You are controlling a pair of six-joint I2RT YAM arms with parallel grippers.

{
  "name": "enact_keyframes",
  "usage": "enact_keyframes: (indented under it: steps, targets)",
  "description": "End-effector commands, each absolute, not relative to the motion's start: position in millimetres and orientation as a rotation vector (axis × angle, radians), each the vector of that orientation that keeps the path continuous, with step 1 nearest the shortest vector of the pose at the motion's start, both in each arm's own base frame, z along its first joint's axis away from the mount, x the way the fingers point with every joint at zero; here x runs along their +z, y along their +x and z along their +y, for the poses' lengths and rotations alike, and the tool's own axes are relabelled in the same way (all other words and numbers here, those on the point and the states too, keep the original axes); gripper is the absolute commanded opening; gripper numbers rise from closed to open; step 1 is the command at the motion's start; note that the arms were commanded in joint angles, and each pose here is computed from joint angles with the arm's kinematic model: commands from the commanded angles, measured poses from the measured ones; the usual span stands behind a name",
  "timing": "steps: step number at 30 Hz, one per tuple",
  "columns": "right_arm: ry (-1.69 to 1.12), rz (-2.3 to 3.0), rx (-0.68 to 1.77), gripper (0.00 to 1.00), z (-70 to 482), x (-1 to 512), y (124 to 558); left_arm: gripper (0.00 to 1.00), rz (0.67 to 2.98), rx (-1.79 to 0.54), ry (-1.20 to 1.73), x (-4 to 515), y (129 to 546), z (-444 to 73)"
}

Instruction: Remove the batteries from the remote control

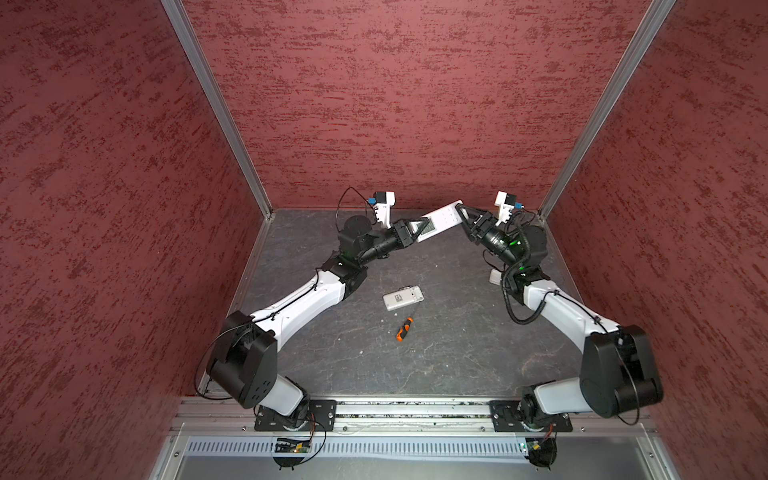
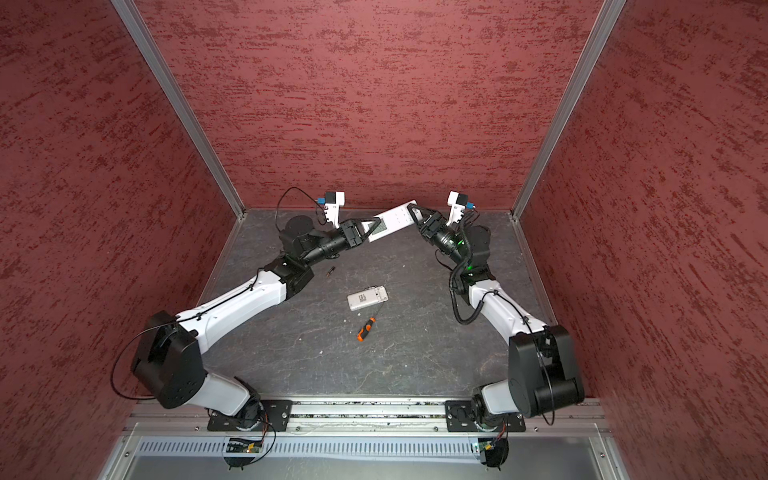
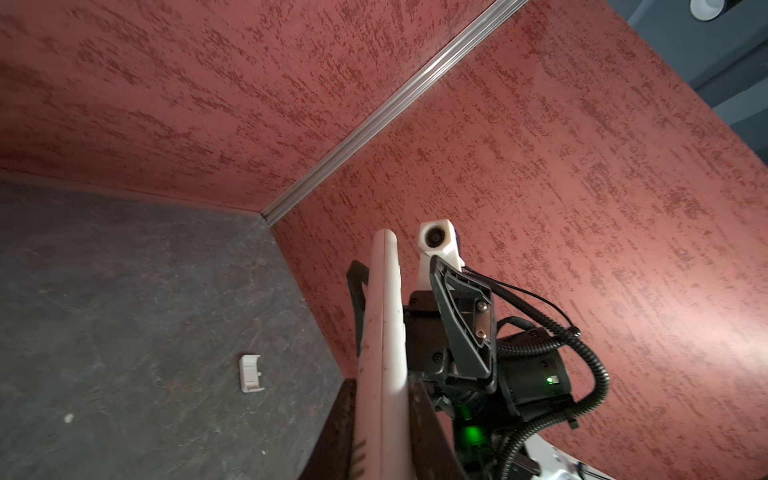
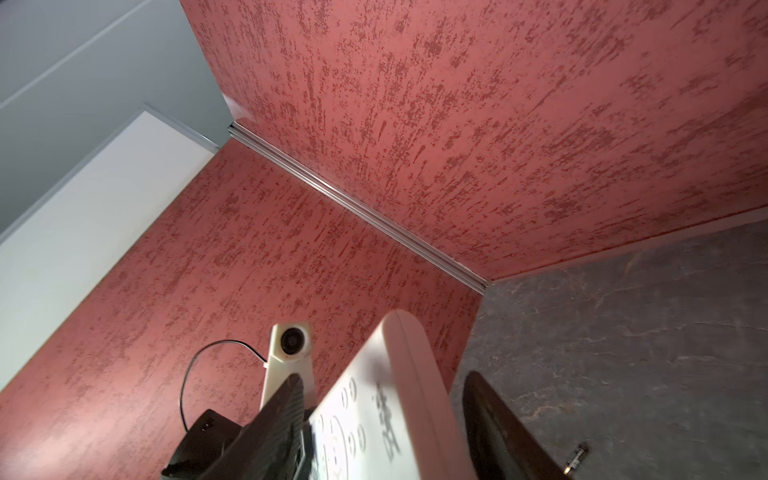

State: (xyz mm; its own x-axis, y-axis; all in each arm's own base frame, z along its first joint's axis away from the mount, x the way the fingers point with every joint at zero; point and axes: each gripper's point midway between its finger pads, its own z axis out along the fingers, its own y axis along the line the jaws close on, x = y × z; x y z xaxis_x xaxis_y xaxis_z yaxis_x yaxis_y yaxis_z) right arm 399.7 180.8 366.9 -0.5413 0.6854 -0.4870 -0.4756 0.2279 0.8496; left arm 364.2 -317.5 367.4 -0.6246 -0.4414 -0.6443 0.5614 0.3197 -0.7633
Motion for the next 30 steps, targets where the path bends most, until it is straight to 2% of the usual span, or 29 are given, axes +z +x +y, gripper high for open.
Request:
enact_keyframes:
  steps: [1,6,13,17,21,30]
  targets:
    - [0.250,1.730,1.321,0.63,173.2,334.9,395.5,0.00,1.711,-1.247,0.222,386.4,355.8,-302.3]
    - [0.287,1.928,1.178,0.63,164.2,322.8,381.1,0.00,1.790,-0.897,0.370,372.6,347.1,-296.7]
    - [0.327,2.067,1.122,0.62,159.8,344.5,367.2,0.00,1.724,-0.192,0.634,337.3,335.1,-316.1]
    - [0.379,2.102,1.190,0.62,164.9,350.7,363.2,0.00,1.553,0.131,0.698,324.5,331.2,-327.4]
    - [0.421,2.207,1.130,0.61,160.8,332.3,356.8,0.00,1.380,0.344,0.683,331.7,328.6,-334.2]
    - [0.314,2.284,1.061,0.63,161.9,317.1,359.9,0.00,0.967,0.745,0.744,329.3,311.4,-377.4]
